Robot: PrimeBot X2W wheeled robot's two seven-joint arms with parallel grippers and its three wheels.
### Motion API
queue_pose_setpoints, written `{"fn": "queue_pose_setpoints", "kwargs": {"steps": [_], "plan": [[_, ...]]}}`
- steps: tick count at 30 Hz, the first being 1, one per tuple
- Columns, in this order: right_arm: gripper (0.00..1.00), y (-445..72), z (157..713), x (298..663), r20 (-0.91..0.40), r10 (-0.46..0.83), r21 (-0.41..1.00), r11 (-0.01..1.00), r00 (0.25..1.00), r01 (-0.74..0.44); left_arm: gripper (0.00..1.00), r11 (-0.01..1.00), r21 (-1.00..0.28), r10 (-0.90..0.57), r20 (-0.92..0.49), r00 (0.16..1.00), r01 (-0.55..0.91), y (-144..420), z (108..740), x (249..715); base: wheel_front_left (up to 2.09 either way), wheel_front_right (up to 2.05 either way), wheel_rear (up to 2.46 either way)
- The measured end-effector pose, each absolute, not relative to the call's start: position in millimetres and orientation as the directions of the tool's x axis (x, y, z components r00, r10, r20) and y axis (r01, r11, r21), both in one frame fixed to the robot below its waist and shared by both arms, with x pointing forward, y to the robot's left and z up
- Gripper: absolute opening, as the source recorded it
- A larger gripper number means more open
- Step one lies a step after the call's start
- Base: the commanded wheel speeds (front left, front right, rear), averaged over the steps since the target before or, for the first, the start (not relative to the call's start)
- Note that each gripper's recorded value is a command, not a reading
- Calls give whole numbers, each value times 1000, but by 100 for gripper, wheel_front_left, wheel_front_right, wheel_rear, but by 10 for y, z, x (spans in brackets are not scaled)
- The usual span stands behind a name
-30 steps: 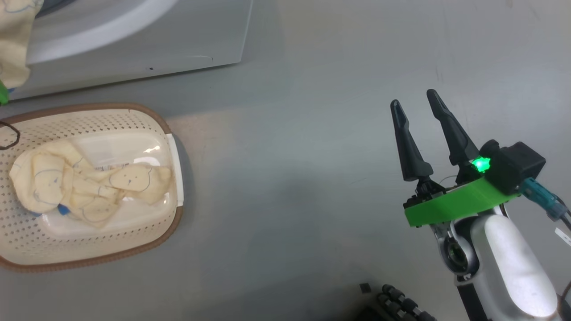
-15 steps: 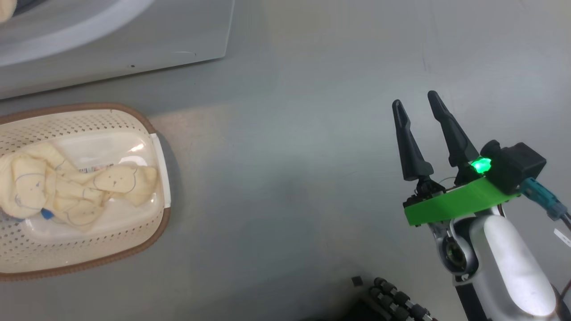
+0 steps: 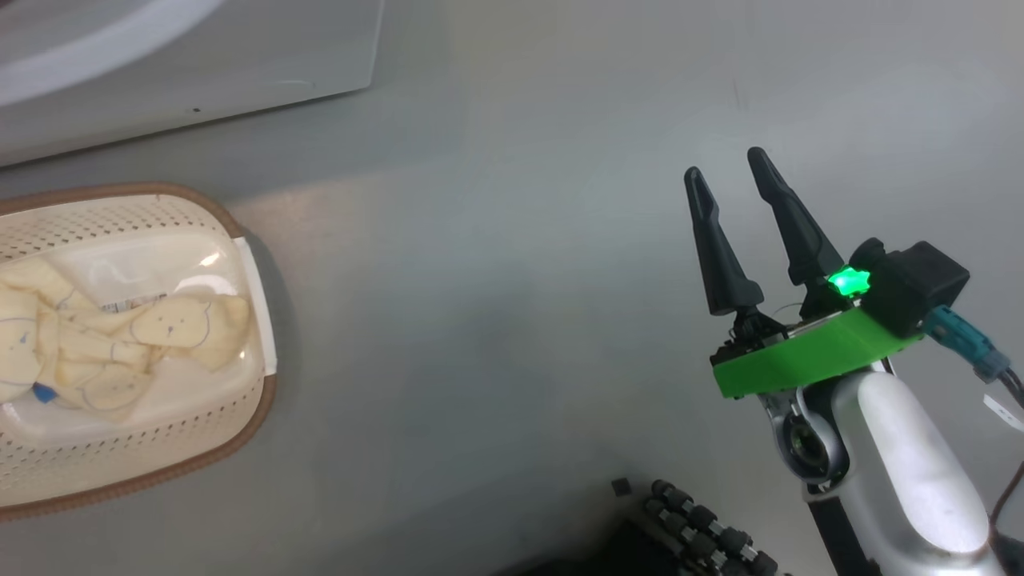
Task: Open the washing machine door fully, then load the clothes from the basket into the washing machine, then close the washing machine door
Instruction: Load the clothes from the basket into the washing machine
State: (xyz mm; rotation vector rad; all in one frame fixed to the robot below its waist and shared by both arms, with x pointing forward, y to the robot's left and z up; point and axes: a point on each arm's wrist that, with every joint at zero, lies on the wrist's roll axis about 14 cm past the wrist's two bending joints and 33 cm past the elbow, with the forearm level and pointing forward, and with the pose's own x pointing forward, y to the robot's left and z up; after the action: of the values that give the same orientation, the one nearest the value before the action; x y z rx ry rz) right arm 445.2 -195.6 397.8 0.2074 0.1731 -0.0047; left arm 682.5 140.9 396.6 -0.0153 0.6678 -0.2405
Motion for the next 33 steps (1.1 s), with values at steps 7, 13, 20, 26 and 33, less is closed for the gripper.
{"fn": "queue_pose_setpoints", "kwargs": {"steps": [7,13,20,26,33], "plan": [[100,-2099,3914,4372,-202,-30,193,979,979,70,0,987,-68,-159,-567,808,147,1515,3892,7146,0,0,0],[100,-2167,3859,4341,-220,-51,183,979,974,92,0,992,-17,-117,-458,881,123,1590,3923,7434,0,0,0],[100,-2214,3718,4300,-262,-67,180,977,963,117,0,993,34,-107,-185,977,115,1585,4197,7870,0,0,0],[100,-2244,3660,4332,-272,-72,172,978,960,121,0,995,35,-99,11,995,98,1586,4421,8068,0,0,0],[100,-2215,3592,4339,-286,-64,178,977,956,118,0,995,41,-101,218,971,94,1547,4779,8169,0,0,0]]}}
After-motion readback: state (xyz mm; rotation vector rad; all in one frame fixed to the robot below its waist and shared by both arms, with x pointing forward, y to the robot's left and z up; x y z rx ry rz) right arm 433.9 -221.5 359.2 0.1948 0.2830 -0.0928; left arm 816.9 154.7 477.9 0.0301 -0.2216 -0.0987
